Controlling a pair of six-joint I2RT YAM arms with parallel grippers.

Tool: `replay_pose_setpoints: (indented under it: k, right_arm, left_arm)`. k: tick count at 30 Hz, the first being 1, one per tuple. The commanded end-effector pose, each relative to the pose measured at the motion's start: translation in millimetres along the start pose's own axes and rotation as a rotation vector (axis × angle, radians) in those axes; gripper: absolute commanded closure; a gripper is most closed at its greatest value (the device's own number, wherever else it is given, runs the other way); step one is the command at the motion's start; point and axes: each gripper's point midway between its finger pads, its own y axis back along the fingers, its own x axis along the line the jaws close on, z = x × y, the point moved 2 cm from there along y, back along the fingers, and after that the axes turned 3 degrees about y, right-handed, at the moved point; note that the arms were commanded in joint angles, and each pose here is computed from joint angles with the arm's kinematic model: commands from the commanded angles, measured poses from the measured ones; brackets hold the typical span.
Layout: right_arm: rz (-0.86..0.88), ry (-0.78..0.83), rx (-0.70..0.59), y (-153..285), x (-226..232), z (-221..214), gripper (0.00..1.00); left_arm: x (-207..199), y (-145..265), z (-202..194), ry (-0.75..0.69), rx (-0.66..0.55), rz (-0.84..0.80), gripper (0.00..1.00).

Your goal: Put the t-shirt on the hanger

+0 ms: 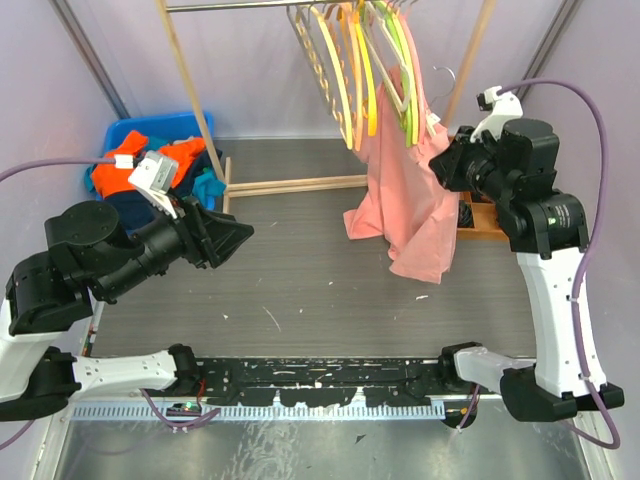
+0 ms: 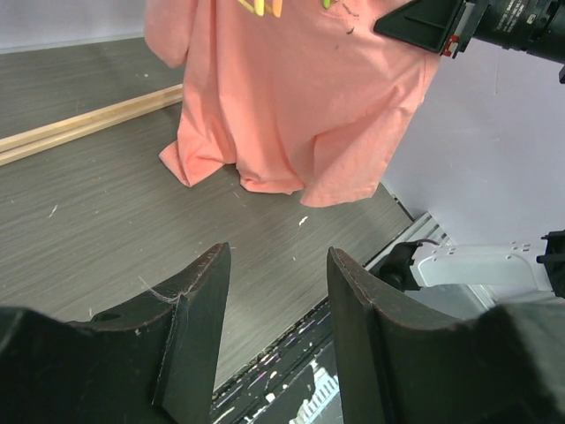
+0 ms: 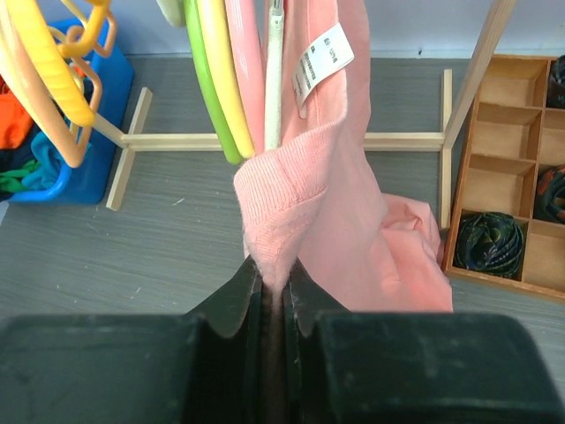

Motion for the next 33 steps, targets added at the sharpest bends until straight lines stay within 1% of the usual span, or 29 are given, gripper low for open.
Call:
replay_pose_setpoints:
  k: [1, 10, 15, 20, 24, 27, 33]
  right_arm:
    - [0.016, 0.004, -0.123, 10, 5, 21, 0.99]
    - [-0.103, 0.0, -0.075, 3, -17, -4, 0.99]
    - [-0.151, 0.002, -0.079, -2, -25, 3, 0.99]
    - [-0.199, 0.039, -0.085, -3, -33, 11, 0.99]
    - [-0.215, 0.04, -0.12, -4, -34, 26, 0.99]
    - [-0.2, 0.031, -0.164, -8, -29, 47, 0.99]
    - [-0.196, 0.029, -0.288, -17, -23, 107, 0.99]
  left_arm:
    - [-1, 3, 2, 0.015, -0.014, -0.009, 0.45]
    - [0, 2, 1, 0.017, -0.008, -0.005, 0.46]
    - [1, 3, 0, 0.018, -0.008, 0.001, 0.46]
    - [4, 4, 0, 0.017, -0.011, 0.009, 0.46]
    - [4, 4, 0, 0.014, -0.008, 0.011, 0.46]
    - [5, 7, 2, 0.013, -0.014, 0.013, 0.46]
    - [12, 11, 2, 0.001, -0.02, 0.04, 0.46]
